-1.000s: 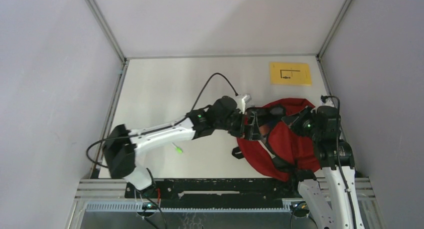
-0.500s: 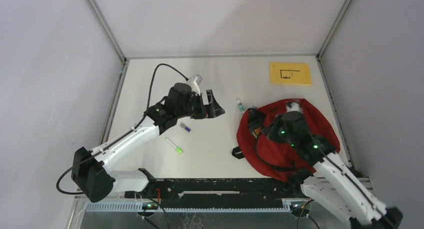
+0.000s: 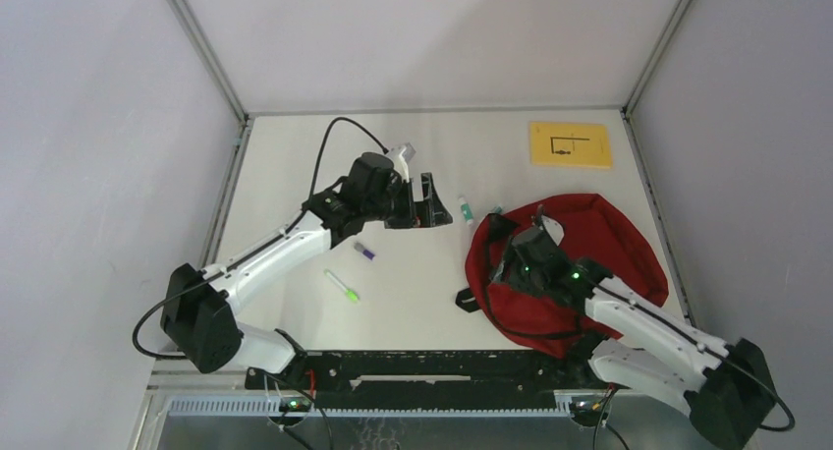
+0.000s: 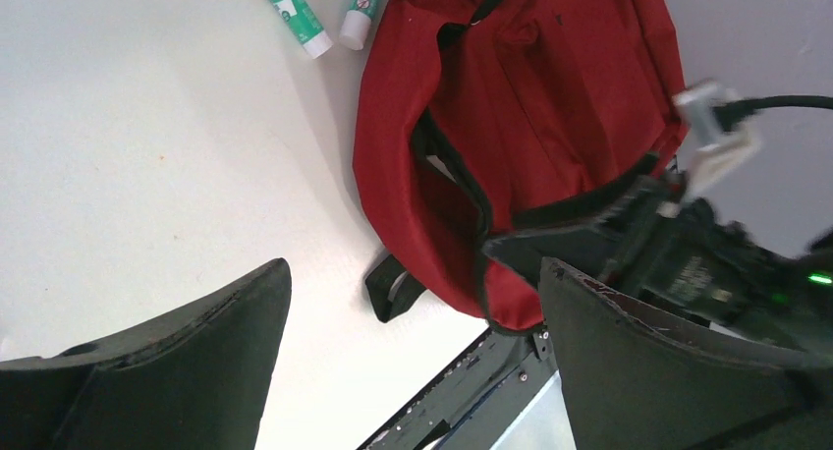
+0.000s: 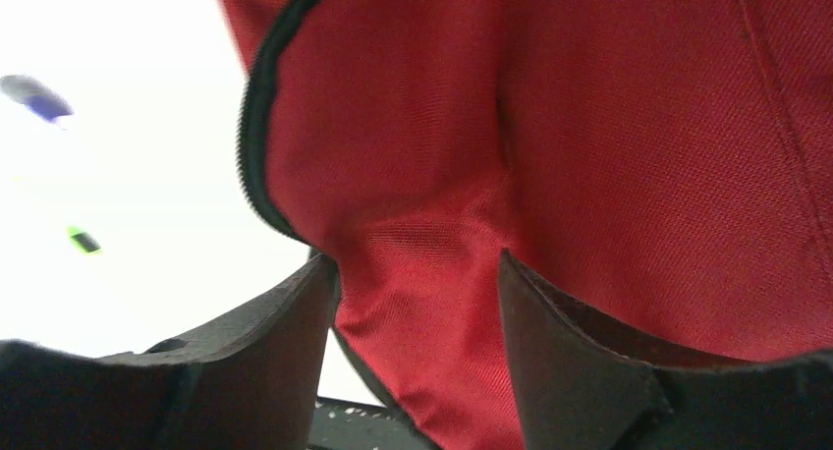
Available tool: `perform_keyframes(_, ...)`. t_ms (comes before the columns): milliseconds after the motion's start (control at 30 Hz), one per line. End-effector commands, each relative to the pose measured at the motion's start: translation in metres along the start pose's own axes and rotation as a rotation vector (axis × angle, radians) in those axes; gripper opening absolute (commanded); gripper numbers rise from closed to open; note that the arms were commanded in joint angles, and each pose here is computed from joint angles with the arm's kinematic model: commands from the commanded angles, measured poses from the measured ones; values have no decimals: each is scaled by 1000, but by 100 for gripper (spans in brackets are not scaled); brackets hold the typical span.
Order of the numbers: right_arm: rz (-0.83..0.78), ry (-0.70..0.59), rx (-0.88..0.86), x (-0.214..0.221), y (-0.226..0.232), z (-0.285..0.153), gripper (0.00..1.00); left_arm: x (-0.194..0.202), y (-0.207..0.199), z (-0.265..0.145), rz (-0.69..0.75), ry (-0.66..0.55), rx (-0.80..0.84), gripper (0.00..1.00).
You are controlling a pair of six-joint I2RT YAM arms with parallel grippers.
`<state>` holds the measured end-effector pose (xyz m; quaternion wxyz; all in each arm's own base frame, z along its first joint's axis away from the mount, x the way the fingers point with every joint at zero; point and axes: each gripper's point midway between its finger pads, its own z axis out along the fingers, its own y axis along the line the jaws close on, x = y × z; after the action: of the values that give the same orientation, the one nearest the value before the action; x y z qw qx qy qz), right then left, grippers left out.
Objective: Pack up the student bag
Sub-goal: Place the book in the student bag.
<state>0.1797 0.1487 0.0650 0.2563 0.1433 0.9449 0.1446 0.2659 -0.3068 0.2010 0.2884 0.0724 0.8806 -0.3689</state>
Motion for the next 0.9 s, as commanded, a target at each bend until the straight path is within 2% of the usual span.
perform_keyframes(0, 28, -161, -179, -48, 40, -52, 73, -16, -14, -4, 51, -31, 36, 99)
perform_keyframes(167, 46, -276, -202, -91, 42, -84, 75, -11, 2, 5, 35, -18, -32, 96)
perform_keyframes(367, 54, -328, -176, -127, 47, -74, 73, 1, 24, 5, -29, -53, -93, 93)
perform_keyframes(433, 58, -304, -187, -135, 51, -60, 66, 5, 27, 4, -31, -52, -98, 93)
perform_keyframes(500, 59, -270, -189, -140, 56, -44, 51, 6, 29, 2, -30, -54, -103, 93)
perform_keyframes(600, 42, -209, -168, -139, 63, -24, 44, 7, 30, -2, -28, -57, -108, 93)
perform_keyframes(733, 12, -233, 0, -148, 36, -11, 46, 10, 28, -6, -25, -54, -96, 93)
perform_keyframes(867, 5, -322, 243, -156, -20, -32, 55, 15, 27, -7, -19, -41, -81, 93)
